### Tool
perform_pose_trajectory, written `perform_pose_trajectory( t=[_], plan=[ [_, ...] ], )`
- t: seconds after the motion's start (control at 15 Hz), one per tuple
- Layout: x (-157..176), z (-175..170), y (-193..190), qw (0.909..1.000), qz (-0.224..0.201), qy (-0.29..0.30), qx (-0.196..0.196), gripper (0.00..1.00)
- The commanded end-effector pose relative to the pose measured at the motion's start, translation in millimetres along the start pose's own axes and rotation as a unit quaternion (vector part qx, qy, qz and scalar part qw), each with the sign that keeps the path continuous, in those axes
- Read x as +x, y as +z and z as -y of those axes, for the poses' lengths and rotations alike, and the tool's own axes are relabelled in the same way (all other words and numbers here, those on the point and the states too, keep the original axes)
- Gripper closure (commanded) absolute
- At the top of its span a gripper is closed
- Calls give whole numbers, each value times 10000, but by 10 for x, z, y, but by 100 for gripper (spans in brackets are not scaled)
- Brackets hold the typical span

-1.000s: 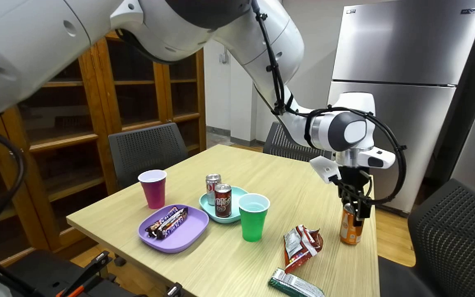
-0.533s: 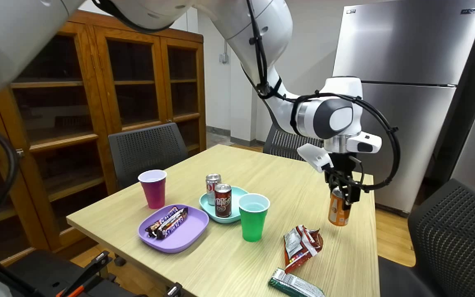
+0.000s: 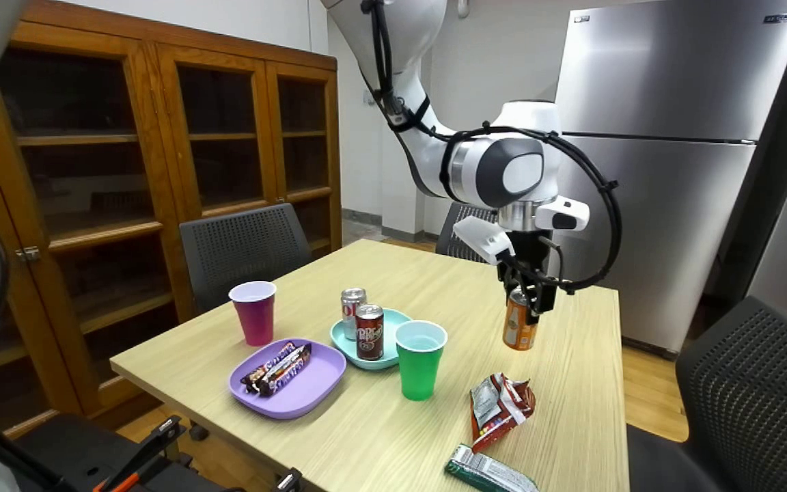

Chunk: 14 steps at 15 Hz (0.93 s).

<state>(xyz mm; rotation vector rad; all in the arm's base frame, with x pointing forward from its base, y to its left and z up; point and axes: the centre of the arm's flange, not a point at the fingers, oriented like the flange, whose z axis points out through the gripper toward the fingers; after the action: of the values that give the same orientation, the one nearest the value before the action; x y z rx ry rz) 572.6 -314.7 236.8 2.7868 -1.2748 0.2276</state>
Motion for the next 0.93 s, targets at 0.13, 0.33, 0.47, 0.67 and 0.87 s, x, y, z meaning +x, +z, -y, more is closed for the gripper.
perform_pose_trajectory(
  t=[0.13, 0.33, 0.47, 0.67, 0.87],
  plan=[
    [-553, 197, -270, 9992, 11, -376, 110, 61],
    [-720, 386, -286, 9982, 48, -581, 109, 61],
    [-812, 487, -278, 9974, 65, -718, 89, 61],
    [-928, 652, -270, 9957, 3, -928, 35, 61],
    [-1008, 813, -256, 9940, -45, -1089, 11, 61]
  ],
)
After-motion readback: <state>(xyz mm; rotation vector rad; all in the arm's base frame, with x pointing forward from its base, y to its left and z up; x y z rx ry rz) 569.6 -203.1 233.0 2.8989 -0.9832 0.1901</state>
